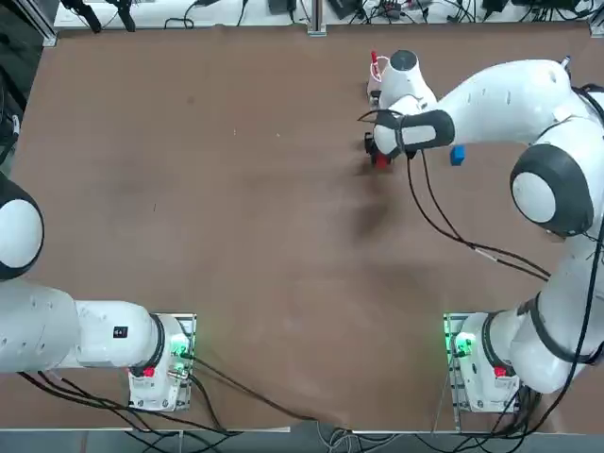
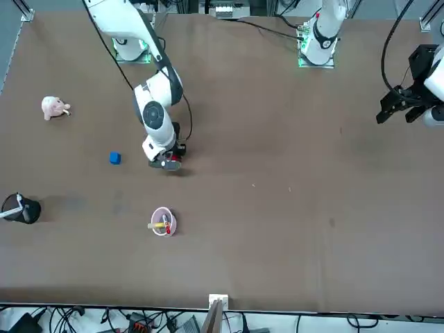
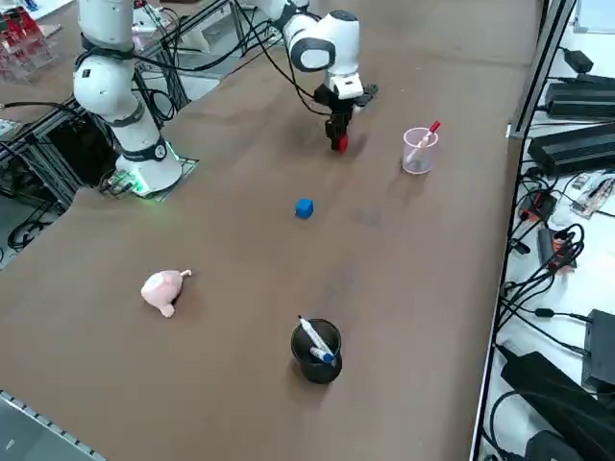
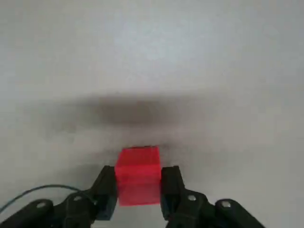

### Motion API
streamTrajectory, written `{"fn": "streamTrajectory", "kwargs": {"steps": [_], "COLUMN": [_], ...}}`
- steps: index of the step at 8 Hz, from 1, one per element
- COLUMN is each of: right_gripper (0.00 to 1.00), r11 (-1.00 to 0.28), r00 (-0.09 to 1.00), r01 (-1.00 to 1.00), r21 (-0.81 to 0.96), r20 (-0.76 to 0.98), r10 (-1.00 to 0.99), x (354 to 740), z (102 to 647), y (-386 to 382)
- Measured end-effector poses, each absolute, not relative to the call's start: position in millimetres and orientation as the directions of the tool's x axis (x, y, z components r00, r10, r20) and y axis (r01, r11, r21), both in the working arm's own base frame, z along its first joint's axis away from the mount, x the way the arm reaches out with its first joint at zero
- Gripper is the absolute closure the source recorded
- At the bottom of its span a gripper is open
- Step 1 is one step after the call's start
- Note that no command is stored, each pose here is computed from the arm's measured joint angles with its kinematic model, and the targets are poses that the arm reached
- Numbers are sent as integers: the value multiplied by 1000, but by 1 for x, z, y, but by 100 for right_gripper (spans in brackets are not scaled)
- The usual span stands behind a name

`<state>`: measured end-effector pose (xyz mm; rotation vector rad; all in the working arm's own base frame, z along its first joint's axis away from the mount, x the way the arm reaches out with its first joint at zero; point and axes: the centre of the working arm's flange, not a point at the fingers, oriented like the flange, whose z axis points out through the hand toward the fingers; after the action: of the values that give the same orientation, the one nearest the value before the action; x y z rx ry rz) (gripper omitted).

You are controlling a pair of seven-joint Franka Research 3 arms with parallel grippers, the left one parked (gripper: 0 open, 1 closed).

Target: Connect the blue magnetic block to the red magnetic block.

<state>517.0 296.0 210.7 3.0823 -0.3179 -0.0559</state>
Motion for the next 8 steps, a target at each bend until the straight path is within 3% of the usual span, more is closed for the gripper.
{"fn": "streamTrajectory", "kwargs": {"steps": [3,5,8], "right_gripper": [52,52,52], "r11": [-796,-579,-248], "r00": [797,583,255], "r01": [-603,-810,-962], "r21": [53,91,118], "r20": [3,25,52], "r10": [-603,-812,-965], "x": [539,554,570], "z": [240,250,247], "y": [257,209,137]}}
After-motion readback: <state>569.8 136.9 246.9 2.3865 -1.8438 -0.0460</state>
